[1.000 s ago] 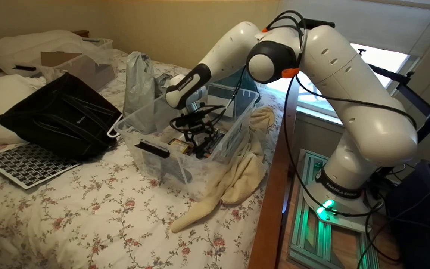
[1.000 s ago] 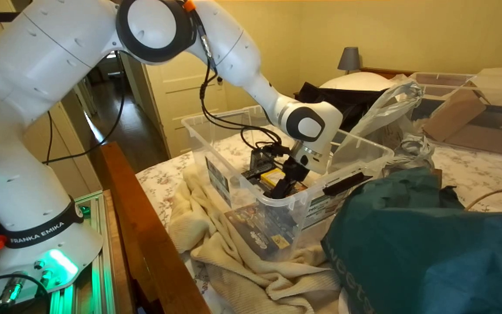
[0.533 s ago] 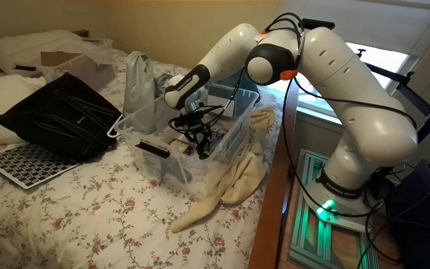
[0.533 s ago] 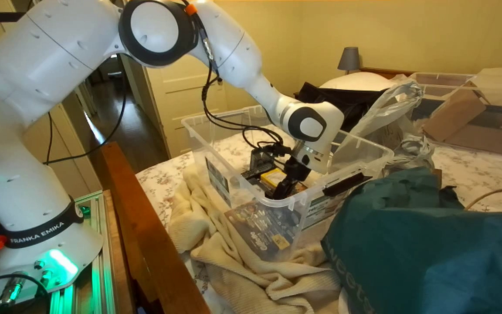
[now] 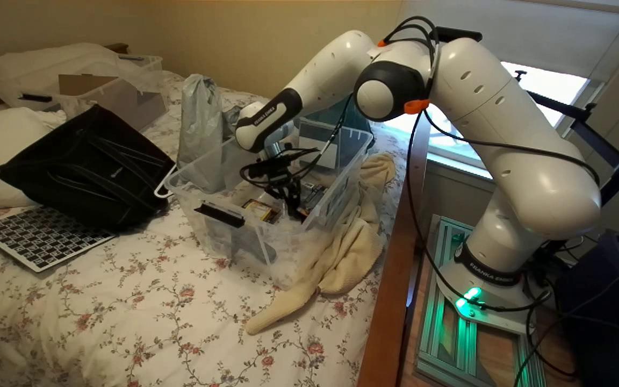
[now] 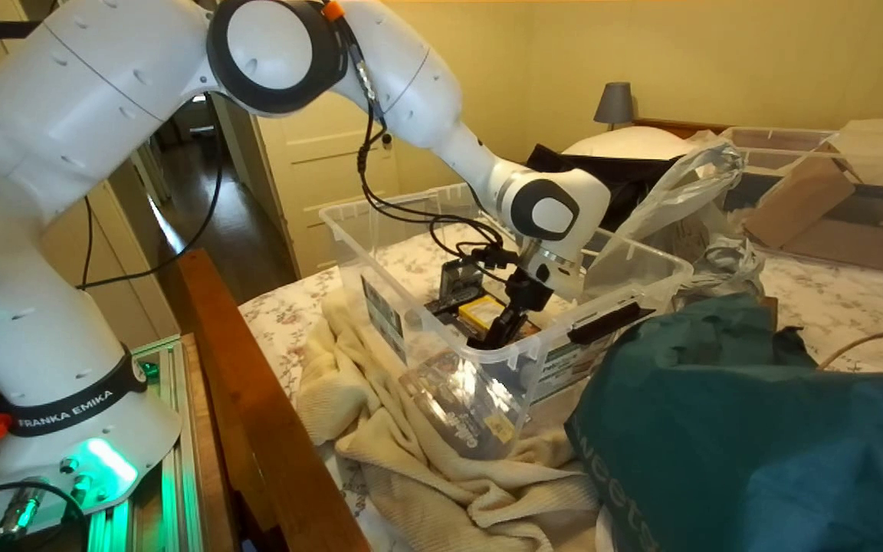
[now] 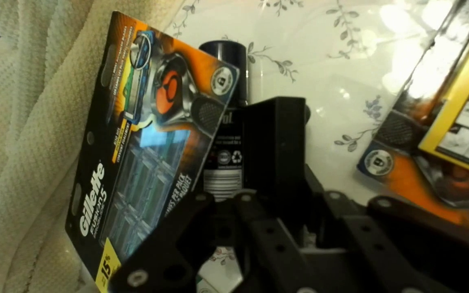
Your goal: Remove the black remote from the storage dish
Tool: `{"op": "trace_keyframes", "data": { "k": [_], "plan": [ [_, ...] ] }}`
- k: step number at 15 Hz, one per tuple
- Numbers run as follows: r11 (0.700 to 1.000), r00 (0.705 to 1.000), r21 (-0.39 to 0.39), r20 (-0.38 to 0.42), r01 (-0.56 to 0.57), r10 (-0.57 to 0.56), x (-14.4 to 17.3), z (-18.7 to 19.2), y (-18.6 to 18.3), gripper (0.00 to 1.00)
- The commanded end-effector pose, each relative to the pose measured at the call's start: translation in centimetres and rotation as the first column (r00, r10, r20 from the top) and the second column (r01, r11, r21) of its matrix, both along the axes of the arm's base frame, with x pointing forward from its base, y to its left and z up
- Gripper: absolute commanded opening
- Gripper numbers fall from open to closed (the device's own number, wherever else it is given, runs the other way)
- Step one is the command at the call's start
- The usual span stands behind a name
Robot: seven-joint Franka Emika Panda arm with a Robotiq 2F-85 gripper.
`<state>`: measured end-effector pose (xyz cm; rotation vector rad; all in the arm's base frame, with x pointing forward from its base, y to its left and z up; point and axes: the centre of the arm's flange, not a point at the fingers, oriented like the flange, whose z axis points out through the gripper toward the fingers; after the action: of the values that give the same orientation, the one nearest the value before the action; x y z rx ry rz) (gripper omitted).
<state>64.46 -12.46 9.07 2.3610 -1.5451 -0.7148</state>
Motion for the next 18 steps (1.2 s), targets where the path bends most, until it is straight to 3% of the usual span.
{"op": "trace_keyframes", "data": {
  "k": [1,6,11,13,18],
  "plan": [
    [1.0,0.998,-0.003,0.048,0.029,-0.029,-0.7,1.6,-0.2,0.03],
    [0.998,0.979,-0.043,0.202,0.044,-0.034,-1.3,5.2,-0.1,0.03],
    [0.991,0.918,-0.108,0.396,0.081,-0.032,-2.8,10.7,0.4,0.03],
    [0.985,0.876,-0.131,0.481,0.109,-0.033,-3.5,13.0,0.9,0.03],
    [0.969,0.731,-0.176,0.683,0.172,-0.006,-5.3,17.7,1.6,0.03]
  ]
}}
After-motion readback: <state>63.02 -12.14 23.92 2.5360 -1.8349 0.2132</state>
